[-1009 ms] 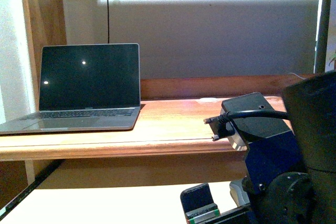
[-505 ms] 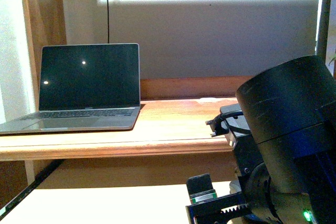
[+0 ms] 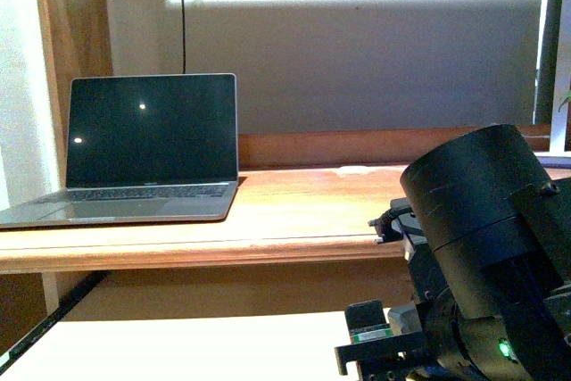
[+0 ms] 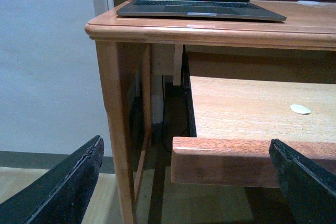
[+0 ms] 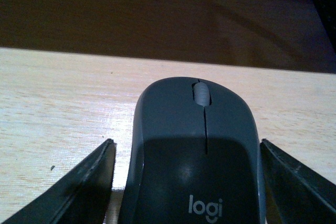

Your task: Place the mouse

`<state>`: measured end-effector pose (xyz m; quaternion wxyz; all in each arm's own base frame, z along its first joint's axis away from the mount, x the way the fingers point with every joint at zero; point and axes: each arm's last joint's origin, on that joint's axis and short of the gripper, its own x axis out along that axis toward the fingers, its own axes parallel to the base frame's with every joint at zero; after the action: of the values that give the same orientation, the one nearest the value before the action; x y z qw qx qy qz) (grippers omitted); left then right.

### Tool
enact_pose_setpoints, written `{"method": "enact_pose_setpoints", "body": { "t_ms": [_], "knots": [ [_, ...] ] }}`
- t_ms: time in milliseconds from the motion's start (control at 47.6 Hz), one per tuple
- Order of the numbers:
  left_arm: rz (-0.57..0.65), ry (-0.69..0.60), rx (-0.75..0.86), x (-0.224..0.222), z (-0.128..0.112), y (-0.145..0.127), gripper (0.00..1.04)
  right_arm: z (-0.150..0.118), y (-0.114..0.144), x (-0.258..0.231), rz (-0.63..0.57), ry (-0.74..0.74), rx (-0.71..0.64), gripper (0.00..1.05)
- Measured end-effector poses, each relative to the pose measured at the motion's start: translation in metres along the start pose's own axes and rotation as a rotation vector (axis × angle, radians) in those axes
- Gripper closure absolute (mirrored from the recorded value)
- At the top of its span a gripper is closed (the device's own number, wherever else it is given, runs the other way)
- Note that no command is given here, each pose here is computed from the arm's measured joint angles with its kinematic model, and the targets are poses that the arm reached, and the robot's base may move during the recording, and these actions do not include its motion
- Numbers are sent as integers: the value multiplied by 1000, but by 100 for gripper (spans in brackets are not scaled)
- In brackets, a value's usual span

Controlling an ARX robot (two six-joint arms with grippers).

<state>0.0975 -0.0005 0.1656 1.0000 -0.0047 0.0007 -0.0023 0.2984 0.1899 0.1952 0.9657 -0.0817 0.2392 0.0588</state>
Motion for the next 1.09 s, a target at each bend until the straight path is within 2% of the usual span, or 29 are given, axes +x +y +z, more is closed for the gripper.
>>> {"method": "enact_pose_setpoints", "body": {
  "t_ms": [105,147,273,357,484,652,820,1093],
  "knots": [
    [0,0,0,0,0,0,8,2,-2,-1,3,-4,21,44],
    [0,0,0,0,0,0,8,4,-4,-3,3,-10,27,48],
    [0,0,0,0,0,0,8,22,-19,-26,9,-85,42,49],
    [0,0,0,0,0,0,8,46,-32,-44,23,-135,62,49],
    [0,0,0,0,0,0,8,81,-33,-53,30,-192,87,49],
    [0,0,0,0,0,0,8,125,-7,-45,51,-216,93,49],
    [0,0,0,0,0,0,8,155,26,-6,18,-176,102,49],
    [0,0,0,0,0,0,8,175,55,43,-55,-156,95,49]
  ]
}}
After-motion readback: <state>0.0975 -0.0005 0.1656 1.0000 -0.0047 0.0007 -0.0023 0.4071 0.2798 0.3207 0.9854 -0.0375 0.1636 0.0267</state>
